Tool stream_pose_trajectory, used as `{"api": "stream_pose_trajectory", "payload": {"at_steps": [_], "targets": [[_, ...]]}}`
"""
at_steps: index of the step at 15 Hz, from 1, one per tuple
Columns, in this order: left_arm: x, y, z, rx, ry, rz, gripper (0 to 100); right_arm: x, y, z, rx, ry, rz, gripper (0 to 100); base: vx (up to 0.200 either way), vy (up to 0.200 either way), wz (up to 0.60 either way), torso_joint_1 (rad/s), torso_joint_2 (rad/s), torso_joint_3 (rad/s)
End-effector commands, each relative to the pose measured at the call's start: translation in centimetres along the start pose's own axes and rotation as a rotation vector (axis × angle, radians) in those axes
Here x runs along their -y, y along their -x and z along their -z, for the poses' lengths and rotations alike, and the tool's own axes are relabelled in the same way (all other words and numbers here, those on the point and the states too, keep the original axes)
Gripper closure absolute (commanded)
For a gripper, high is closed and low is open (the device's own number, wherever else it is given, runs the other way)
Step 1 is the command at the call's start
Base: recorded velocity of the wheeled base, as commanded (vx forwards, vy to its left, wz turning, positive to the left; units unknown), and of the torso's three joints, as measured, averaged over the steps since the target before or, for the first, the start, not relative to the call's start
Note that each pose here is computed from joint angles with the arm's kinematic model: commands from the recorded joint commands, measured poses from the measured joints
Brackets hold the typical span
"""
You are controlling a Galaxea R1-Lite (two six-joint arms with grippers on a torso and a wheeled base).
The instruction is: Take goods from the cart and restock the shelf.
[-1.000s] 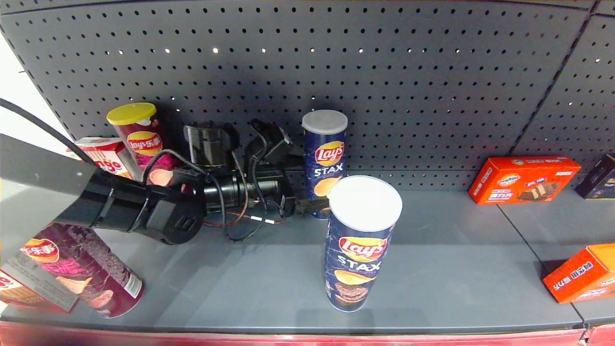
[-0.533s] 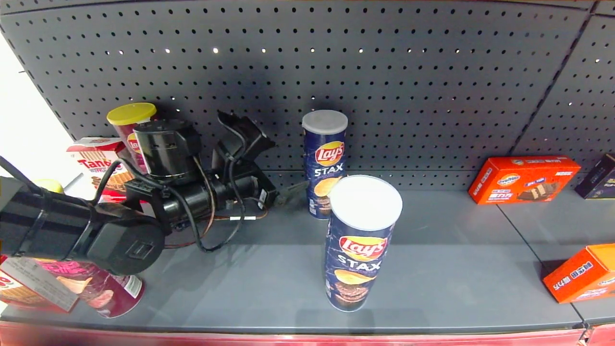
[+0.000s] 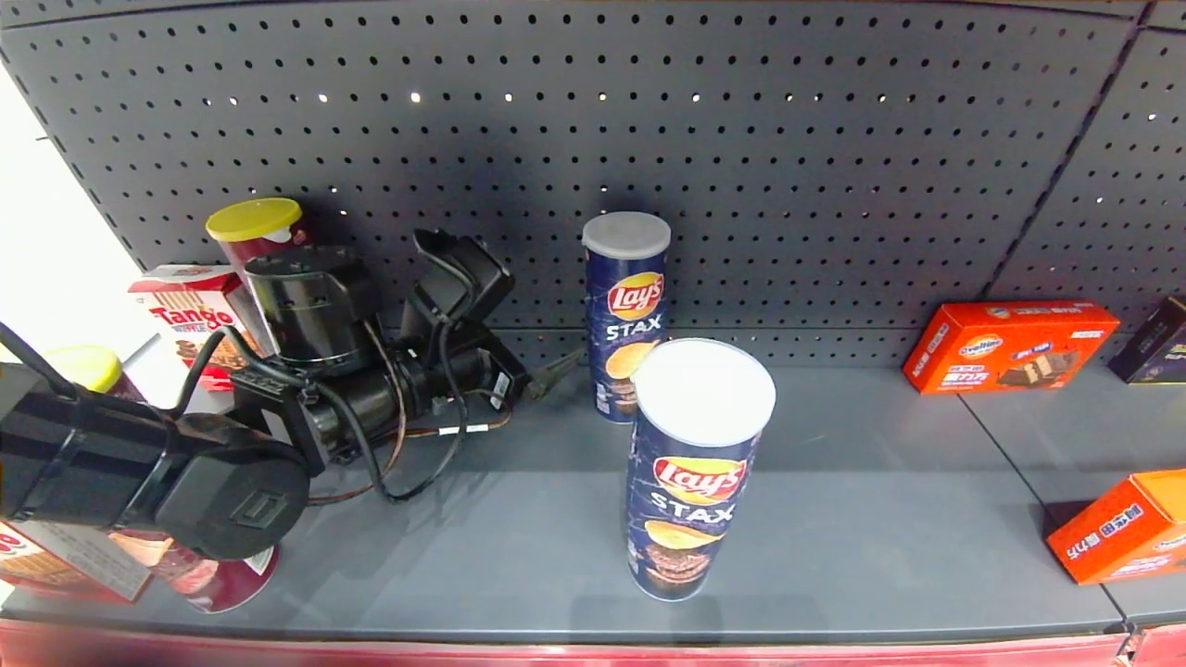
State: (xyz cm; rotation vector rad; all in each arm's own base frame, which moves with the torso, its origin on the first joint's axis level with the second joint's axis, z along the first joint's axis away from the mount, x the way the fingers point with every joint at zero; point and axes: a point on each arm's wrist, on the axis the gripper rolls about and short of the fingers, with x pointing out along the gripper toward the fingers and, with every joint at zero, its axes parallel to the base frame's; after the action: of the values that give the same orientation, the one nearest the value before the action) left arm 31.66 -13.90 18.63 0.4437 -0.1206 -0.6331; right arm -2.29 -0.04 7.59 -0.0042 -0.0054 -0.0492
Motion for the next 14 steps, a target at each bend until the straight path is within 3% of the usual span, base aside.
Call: {"api": "stream_pose_trajectory", "payload": {"at_steps": [1, 14], "targets": [[0.0, -0.4, 0.2, -0.004, 0.001, 0.000, 0, 0.0, 0.0, 0.0, -0.001, 0.000, 0.000, 0, 0.000, 0.000, 0.00, 0.000, 0.00, 0.000], [0.3, -1.9, 0.6, -0.014, 0.006, -0.011, 0, 0.0, 0.0, 0.0, -0.001, 0.000, 0.000, 0, 0.000, 0.000, 0.00, 0.000, 0.00, 0.000]]}}
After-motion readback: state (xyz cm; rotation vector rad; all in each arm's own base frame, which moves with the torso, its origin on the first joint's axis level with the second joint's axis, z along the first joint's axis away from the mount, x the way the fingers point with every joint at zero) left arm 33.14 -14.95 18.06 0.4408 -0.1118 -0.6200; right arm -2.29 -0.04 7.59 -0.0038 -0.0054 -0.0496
